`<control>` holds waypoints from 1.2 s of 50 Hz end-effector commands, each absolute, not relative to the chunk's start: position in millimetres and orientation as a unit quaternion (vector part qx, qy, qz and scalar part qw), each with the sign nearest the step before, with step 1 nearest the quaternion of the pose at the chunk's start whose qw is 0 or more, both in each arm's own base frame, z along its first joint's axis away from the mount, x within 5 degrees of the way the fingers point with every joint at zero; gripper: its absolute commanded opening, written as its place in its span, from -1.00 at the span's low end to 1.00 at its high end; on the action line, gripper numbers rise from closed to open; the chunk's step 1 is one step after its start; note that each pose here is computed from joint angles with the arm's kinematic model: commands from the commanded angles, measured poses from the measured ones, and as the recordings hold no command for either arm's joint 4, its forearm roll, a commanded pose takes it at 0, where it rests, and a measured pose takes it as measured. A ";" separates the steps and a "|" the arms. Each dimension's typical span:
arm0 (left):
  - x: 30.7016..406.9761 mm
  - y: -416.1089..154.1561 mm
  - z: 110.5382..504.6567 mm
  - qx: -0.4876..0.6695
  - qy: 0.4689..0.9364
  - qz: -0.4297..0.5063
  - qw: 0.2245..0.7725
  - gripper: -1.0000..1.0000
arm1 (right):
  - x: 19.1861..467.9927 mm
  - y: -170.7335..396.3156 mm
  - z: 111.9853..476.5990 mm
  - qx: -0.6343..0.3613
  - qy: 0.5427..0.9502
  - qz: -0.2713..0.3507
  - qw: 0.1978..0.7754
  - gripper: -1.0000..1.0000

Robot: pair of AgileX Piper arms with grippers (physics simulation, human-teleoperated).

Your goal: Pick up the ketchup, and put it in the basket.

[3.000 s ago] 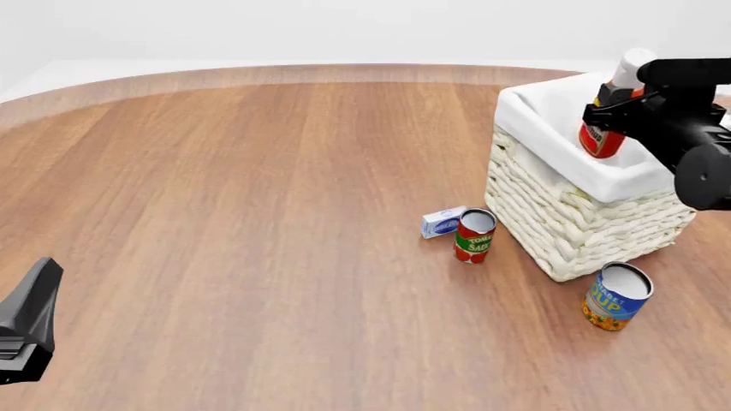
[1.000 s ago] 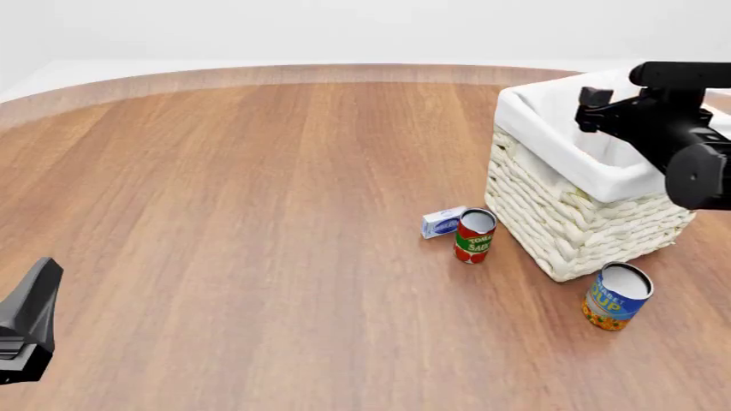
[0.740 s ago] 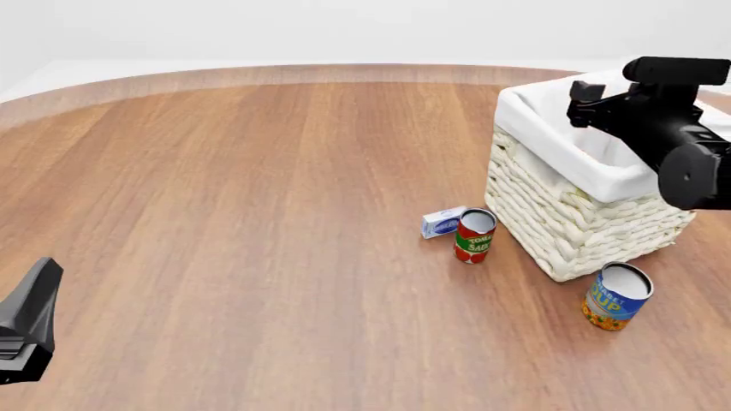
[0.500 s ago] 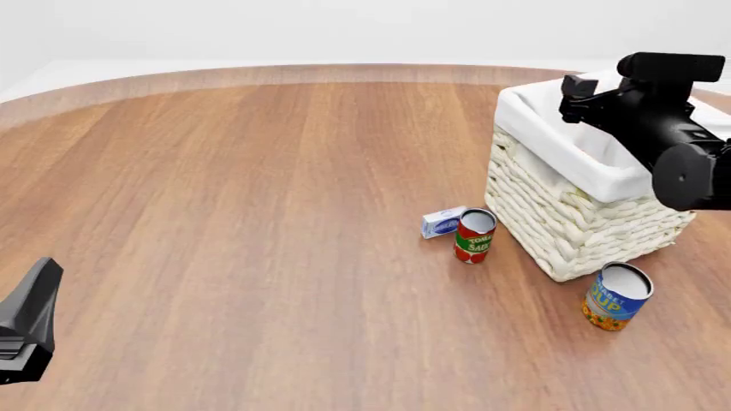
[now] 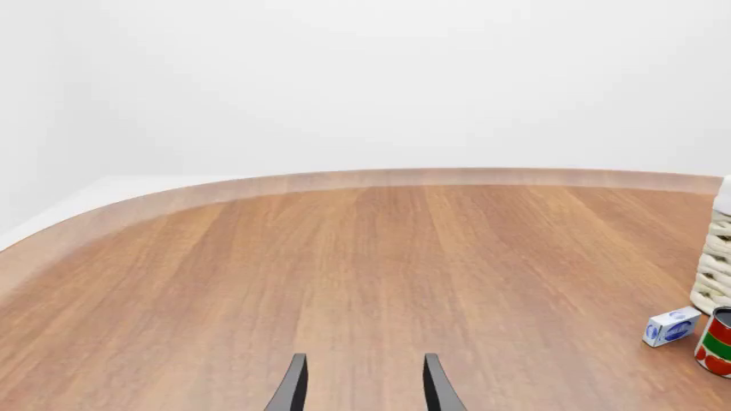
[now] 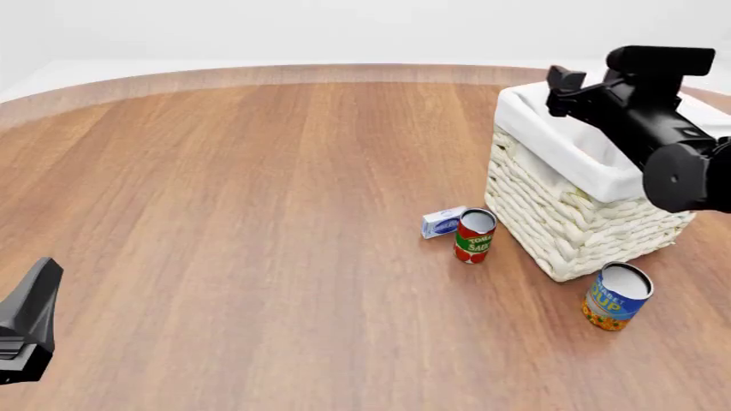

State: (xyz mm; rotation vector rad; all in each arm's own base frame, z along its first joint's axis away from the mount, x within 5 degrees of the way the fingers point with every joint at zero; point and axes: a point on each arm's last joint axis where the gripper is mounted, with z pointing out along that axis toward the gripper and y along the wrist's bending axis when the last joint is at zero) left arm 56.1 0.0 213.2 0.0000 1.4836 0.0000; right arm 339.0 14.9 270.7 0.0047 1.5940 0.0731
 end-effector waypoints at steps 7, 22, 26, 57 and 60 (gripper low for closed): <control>56.1 0.0 213.2 0.000 0.676 0.000 0.737 1.00 | 339.1 28.9 273.5 -0.014 0.710 0.046 0.703 1.00; 56.1 0.0 213.2 0.000 0.676 0.000 0.737 1.00 | 341.0 58.2 272.0 -0.048 0.709 0.071 0.700 1.00; 56.1 0.0 213.2 0.000 0.676 0.000 0.737 1.00 | 340.1 73.4 271.5 -0.065 0.707 0.085 0.699 1.00; 56.1 0.0 213.2 0.000 0.676 0.000 0.737 1.00 | 313.9 167.1 267.3 -0.178 0.688 0.164 0.684 1.00; 56.1 0.0 213.2 0.000 0.676 0.000 0.737 1.00 | 308.3 181.2 264.6 -0.197 0.687 0.175 0.677 1.00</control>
